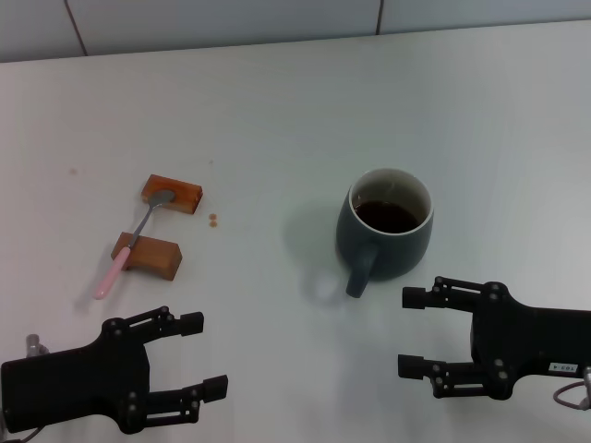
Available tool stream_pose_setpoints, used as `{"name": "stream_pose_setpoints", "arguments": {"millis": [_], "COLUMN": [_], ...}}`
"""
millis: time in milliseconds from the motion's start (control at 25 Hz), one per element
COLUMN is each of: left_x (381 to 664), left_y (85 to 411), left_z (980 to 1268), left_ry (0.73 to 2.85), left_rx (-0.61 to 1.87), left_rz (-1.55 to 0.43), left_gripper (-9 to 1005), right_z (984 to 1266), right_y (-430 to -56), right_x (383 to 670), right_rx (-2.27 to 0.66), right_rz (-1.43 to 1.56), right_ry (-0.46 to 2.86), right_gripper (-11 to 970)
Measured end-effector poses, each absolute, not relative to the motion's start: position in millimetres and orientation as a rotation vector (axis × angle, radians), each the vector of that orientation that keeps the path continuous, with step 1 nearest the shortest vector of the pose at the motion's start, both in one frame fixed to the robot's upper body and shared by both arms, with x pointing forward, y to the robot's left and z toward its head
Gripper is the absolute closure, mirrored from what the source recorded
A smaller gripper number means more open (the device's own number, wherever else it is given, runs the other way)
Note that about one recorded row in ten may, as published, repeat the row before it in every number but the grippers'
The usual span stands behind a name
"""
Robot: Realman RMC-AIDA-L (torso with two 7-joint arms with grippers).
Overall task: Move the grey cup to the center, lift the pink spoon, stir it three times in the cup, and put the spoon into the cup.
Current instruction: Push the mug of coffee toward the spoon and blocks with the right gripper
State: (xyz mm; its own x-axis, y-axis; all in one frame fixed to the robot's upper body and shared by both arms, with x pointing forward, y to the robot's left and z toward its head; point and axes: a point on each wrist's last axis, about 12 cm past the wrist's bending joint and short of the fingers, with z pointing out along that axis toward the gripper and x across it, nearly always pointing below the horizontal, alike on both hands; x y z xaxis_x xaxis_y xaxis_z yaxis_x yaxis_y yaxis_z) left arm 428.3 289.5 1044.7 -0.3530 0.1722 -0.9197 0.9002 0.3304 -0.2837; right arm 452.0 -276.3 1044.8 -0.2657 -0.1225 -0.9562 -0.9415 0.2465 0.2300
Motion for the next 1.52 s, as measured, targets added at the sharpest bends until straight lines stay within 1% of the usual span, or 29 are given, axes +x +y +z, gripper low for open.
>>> {"name": "stream_pose_setpoints", "arguments": {"millis": [400, 520, 560, 600, 720, 760, 800, 920, 960, 1080, 1200, 1240, 1360, 1400, 1520], "left_x": [429, 429, 429, 429, 429, 430, 431, 431, 431, 432, 433, 433, 434, 434, 434], "left_y": [289, 289, 289, 289, 289, 289, 288, 288, 288, 288, 287, 287, 287, 287, 287], "left_z": [1045, 1045, 1045, 1045, 1045, 1045, 1045, 1045, 1045, 1046, 1047, 1047, 1047, 1047, 1047], "left_ry": [1.754, 1.755, 1.755, 1.755, 1.753, 1.752, 1.751, 1.751, 1.750, 1.748, 1.745, 1.744, 1.743, 1.742, 1.743], "left_rx": [0.959, 0.958, 0.958, 0.958, 0.960, 0.962, 0.963, 0.962, 0.963, 0.966, 0.971, 0.972, 0.974, 0.974, 0.973], "left_rz": [-1.087, -1.087, -1.087, -1.087, -1.087, -1.087, -1.088, -1.090, -1.090, -1.088, -1.088, -1.088, -1.088, -1.087, -1.087], "left_gripper": [153, 153, 153, 153, 153, 153, 153, 153, 152, 152, 152, 152, 152, 152, 152], "right_z": [1047, 1050, 1051, 1051, 1048, 1041, 1041, 1027, 1019, 1010, 997, 997, 991, 991, 989], "right_y": [-276, -281, -288, -288, -302, -307, -307, -312, -312, -307, -287, -287, -266, -266, -251], "right_x": [454, 454, 452, 452, 445, 439, 439, 432, 432, 435, 444, 444, 451, 451, 455], "right_rx": [-1.005, -0.909, -0.816, -0.816, -0.641, -0.525, -0.525, -0.384, -0.352, -0.361, -0.424, -0.424, -0.507, -0.507, -0.569], "right_rz": [1.129, 1.065, 0.986, 0.986, 0.800, 0.649, 0.649, 0.435, 0.320, 0.236, 0.164, 0.164, 0.132, 0.132, 0.125], "right_ry": [1.595, 1.524, 1.474, 1.474, 1.385, 1.339, 1.339, 1.334, 1.366, 1.412, 1.480, 1.480, 1.506, 1.506, 1.513], "right_gripper": [149, 150, 151, 183, 280, 312, 333, 398, 419, 484, 548, 583, 687, 722, 825]}}
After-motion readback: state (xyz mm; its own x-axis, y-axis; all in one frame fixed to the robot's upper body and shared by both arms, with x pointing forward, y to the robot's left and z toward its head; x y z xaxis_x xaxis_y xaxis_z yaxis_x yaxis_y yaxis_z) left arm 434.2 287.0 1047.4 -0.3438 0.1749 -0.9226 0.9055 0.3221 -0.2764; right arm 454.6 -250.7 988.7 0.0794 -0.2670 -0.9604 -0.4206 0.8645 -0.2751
